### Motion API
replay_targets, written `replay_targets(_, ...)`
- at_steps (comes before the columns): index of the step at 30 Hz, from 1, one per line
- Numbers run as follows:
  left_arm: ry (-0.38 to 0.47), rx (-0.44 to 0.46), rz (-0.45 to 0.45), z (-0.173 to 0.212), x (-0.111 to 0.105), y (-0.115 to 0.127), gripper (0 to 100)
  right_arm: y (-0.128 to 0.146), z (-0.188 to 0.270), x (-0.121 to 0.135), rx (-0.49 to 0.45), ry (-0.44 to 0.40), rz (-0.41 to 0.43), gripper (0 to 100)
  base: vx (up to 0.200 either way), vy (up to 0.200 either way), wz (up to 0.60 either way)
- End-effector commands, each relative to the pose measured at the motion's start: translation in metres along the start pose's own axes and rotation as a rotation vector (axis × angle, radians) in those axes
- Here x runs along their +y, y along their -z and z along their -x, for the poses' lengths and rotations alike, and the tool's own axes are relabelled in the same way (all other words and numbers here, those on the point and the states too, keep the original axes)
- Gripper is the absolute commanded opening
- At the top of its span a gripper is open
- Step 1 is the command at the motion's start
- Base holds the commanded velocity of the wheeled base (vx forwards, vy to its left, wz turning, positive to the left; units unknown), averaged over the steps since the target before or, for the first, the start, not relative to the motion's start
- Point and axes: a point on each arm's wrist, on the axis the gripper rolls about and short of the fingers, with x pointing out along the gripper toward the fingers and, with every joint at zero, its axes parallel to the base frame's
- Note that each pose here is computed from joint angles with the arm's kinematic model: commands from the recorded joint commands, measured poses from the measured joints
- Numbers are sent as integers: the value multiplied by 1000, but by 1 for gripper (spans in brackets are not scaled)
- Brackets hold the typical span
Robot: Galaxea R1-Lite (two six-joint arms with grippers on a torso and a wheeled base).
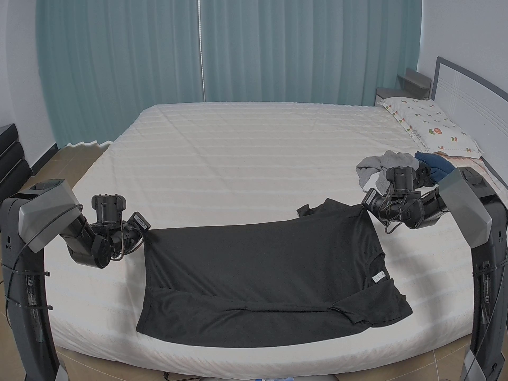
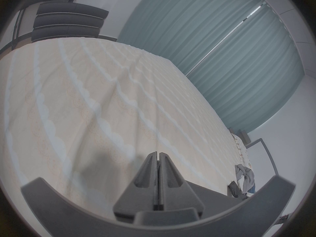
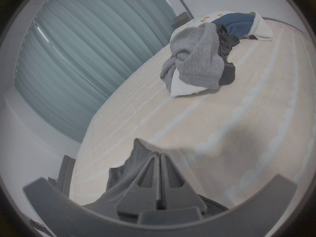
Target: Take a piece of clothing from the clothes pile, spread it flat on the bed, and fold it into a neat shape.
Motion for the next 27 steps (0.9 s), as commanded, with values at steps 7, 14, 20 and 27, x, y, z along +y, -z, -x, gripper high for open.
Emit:
replay_targets(7, 11, 9, -8, 5, -3, 0, 0, -21, 29, 9, -54, -34, -102, 0, 0, 0, 0)
replay_targets(14, 29, -6, -9, 9, -9, -4, 0, -21, 33, -1, -48, -12, -96, 0, 0, 0, 0)
replay_targets(20, 31, 5, -25, 8, -13, 3, 0, -21, 37, -4, -62, -18, -99, 0, 0, 0, 0)
replay_targets(27, 35, -27, -11, 16, -11, -13, 0, -14, 42, -13, -3, -13, -98, 0, 0, 0, 0)
